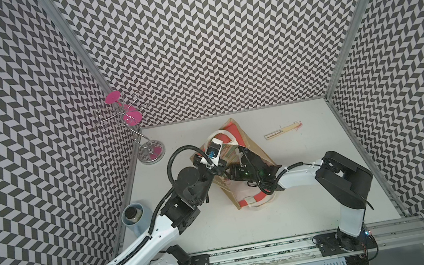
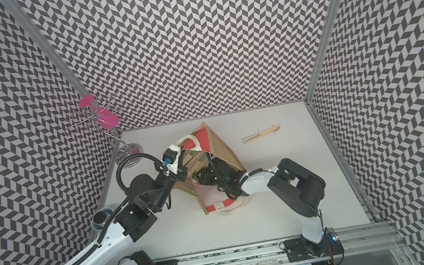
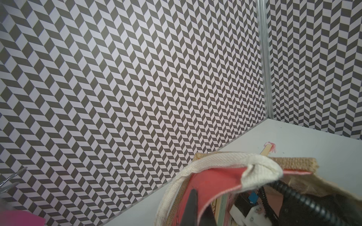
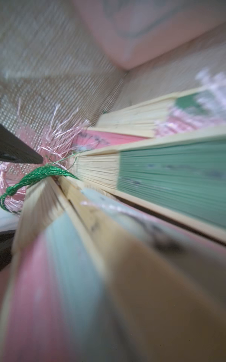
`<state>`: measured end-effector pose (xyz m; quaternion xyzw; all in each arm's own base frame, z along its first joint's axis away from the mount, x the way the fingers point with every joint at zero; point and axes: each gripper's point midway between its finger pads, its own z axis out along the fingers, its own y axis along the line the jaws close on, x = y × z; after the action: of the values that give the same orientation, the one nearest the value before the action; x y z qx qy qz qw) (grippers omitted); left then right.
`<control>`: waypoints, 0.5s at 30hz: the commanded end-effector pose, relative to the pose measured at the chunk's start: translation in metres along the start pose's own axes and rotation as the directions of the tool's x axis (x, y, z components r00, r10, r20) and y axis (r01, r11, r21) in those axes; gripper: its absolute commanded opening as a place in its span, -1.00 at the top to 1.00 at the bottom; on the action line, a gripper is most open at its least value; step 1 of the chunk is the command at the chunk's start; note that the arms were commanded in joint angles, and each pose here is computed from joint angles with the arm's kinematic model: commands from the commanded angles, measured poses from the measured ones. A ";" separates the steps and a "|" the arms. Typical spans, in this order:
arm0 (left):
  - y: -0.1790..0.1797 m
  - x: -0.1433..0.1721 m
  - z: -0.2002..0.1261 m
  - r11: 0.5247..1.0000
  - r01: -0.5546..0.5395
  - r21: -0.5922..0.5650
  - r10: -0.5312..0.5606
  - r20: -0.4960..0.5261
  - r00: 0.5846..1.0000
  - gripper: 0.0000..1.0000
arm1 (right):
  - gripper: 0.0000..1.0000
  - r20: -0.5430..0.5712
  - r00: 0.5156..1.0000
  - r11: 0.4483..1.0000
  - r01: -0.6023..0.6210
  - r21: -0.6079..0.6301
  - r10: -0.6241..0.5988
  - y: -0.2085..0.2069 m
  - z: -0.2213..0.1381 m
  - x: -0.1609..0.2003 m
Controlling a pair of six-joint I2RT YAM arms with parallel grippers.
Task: Take out the folding fans from the tote bags
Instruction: Pick up the folding fan from the canvas bag.
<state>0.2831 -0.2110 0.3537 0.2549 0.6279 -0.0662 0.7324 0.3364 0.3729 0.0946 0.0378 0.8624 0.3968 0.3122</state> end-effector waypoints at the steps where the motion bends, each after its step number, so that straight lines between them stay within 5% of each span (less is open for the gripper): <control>1: 0.016 -0.042 -0.016 0.998 0.063 -0.029 -0.058 0.164 0.985 1.00 | -0.06 0.140 0.987 0.996 -0.065 -0.060 0.073 0.011 -0.016 -0.037; 15: 0.012 -0.040 -0.016 0.998 0.064 -0.009 -0.062 0.159 0.985 1.00 | 0.17 0.186 0.977 0.992 -0.084 -0.095 0.100 0.017 -0.020 -0.054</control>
<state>0.2752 -0.2107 0.3527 0.2616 0.6195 -0.0803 0.7358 0.3466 0.3600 0.1008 0.0762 0.8526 0.4015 0.3255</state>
